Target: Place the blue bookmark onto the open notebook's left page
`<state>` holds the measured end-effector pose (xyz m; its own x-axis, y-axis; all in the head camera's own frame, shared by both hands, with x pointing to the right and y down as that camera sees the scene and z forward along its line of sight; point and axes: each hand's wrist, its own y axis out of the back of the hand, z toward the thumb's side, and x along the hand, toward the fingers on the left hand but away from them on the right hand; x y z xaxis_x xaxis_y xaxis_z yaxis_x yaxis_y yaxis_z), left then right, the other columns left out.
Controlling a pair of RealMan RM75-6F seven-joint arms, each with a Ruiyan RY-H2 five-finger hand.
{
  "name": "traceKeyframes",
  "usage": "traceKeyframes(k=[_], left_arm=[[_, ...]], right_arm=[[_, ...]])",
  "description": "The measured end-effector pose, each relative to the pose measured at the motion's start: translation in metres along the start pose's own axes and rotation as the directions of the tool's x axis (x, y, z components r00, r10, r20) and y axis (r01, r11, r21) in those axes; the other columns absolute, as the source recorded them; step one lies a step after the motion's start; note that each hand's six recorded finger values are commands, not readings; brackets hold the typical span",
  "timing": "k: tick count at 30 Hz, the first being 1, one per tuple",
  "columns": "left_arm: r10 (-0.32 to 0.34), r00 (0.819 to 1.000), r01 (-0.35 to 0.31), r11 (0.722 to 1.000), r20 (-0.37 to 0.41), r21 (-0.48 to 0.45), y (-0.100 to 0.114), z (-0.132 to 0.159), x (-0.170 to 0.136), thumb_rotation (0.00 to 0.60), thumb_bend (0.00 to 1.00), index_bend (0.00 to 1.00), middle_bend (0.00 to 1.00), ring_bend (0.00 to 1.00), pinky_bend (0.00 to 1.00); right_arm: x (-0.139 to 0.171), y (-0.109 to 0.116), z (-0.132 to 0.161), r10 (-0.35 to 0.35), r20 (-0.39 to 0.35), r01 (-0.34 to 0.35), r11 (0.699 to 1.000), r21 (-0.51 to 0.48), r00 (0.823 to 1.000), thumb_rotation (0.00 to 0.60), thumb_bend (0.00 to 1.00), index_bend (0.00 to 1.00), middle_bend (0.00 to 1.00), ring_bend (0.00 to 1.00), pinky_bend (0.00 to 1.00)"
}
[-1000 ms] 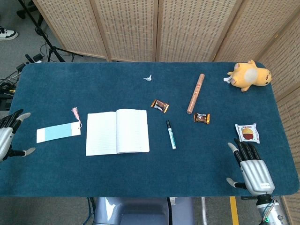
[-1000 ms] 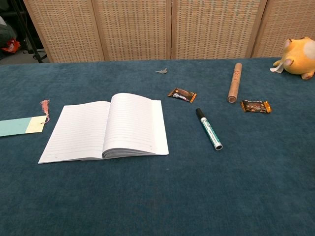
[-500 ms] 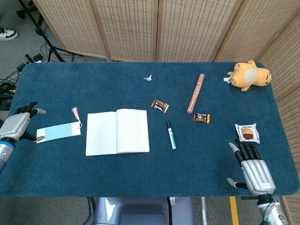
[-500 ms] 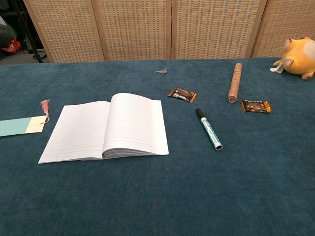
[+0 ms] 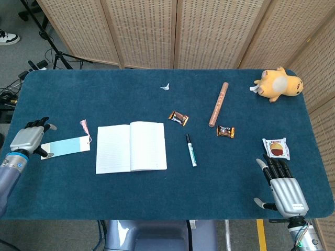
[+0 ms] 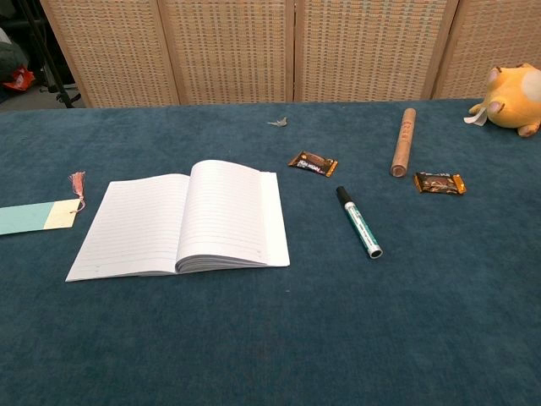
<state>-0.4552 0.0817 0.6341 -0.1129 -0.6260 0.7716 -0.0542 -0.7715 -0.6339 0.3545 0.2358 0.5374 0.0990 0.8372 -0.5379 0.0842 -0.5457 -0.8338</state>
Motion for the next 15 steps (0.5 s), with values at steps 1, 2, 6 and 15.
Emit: traceKeyframes(k=[1, 2, 6, 15], left_arm=[[-0.003, 1.000, 0.003, 1.000, -0.004, 0.005, -0.002, 0.000, 0.001, 0.600, 0.15, 0.27, 0.00, 0.00, 0.00], [-0.005, 1.000, 0.005, 1.000, -0.011, 0.008, -0.003, 0.000, 0.003, 0.600, 0.15, 0.27, 0.00, 0.00, 0.00], [-0.017, 0.999, 0.018, 1.000, -0.032, 0.015, -0.009, 0.000, 0.009, 0.600, 0.15, 0.27, 0.00, 0.00, 0.00], [-0.053, 0.996, 0.056, 0.997, -0.076, 0.044, -0.025, -0.001, 0.022, 0.600, 0.15, 0.27, 0.00, 0.00, 0.00]], right_arm=[[0.000, 0.000, 0.000, 0.001, 0.000, -0.001, 1.000, 0.000, 1.000, 0.600, 0.10, 0.00, 0.00, 0.00, 0.01], [0.000, 0.000, 0.000, 0.002, 0.000, -0.002, 1.000, -0.001, 1.000, 0.600, 0.10, 0.00, 0.00, 0.00, 0.01], [0.000, 0.000, 0.000, 0.001, -0.001, -0.001, 1.000, -0.002, 1.000, 0.600, 0.10, 0.00, 0.00, 0.00, 0.01], [-0.001, -0.001, -0.001, 0.006, 0.001, -0.006, 1.000, -0.004, 1.000, 0.600, 0.10, 0.00, 0.00, 0.00, 0.01]])
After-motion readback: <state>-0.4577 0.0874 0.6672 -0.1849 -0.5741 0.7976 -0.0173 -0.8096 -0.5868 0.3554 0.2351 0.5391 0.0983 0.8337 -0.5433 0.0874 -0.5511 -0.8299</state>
